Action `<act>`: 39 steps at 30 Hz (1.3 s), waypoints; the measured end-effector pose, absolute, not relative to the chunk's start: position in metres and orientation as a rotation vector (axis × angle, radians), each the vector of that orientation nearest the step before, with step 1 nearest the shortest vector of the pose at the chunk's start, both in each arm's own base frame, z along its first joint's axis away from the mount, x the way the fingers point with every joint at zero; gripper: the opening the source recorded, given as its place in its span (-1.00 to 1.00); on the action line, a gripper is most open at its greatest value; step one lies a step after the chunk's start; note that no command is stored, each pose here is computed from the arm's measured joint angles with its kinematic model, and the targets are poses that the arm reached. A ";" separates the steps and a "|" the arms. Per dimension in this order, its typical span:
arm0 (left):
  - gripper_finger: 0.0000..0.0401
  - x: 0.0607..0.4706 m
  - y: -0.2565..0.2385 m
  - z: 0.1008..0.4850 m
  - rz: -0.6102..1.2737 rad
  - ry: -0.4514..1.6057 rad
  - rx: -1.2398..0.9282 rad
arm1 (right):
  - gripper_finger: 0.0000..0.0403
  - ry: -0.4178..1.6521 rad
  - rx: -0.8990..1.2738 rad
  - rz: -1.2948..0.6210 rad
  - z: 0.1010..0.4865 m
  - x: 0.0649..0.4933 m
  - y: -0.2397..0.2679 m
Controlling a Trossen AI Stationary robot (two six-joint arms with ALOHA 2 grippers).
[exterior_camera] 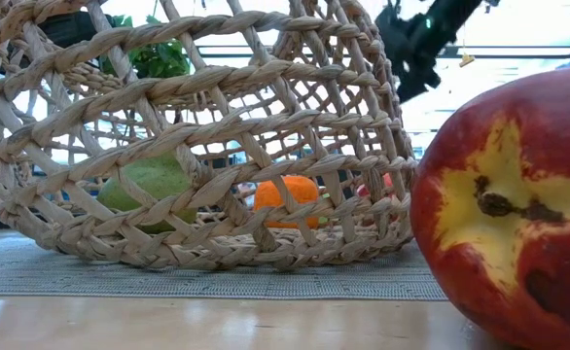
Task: Build produce basket
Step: Put the cucumber into the brown basket
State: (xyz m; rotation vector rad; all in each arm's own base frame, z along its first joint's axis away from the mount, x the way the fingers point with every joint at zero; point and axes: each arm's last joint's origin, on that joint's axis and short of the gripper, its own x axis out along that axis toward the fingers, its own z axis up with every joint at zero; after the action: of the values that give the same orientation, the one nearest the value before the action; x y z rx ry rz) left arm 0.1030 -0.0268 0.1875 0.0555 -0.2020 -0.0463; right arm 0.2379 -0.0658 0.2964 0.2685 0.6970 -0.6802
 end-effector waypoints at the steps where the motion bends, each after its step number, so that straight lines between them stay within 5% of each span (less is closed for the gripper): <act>1: -0.82 0.103 -0.027 0.188 -0.046 -0.202 0.056 | 0.85 0.709 0.272 -0.718 0.291 0.235 -0.070; 8: -0.86 0.103 -0.027 0.188 -0.046 -0.202 0.056 | 0.85 0.729 0.411 -0.931 0.270 0.214 -0.115; 13: -0.87 0.103 -0.027 0.188 -0.046 -0.202 0.056 | 0.85 0.792 0.546 -0.905 0.253 0.206 -0.132; 20: -0.83 0.103 -0.027 0.188 -0.046 -0.202 0.055 | 0.85 1.042 0.709 -1.001 0.221 0.201 -0.121; 39: -0.85 0.103 -0.027 0.188 -0.046 -0.202 0.056 | 0.85 1.114 0.718 -1.071 0.183 0.237 -0.099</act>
State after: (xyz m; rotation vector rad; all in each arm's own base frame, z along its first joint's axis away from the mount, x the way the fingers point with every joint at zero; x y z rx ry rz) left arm 0.1030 -0.0268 0.1875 0.0556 -0.2016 -0.0457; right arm 0.2370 -0.0993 0.1829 0.7185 1.1140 -1.0711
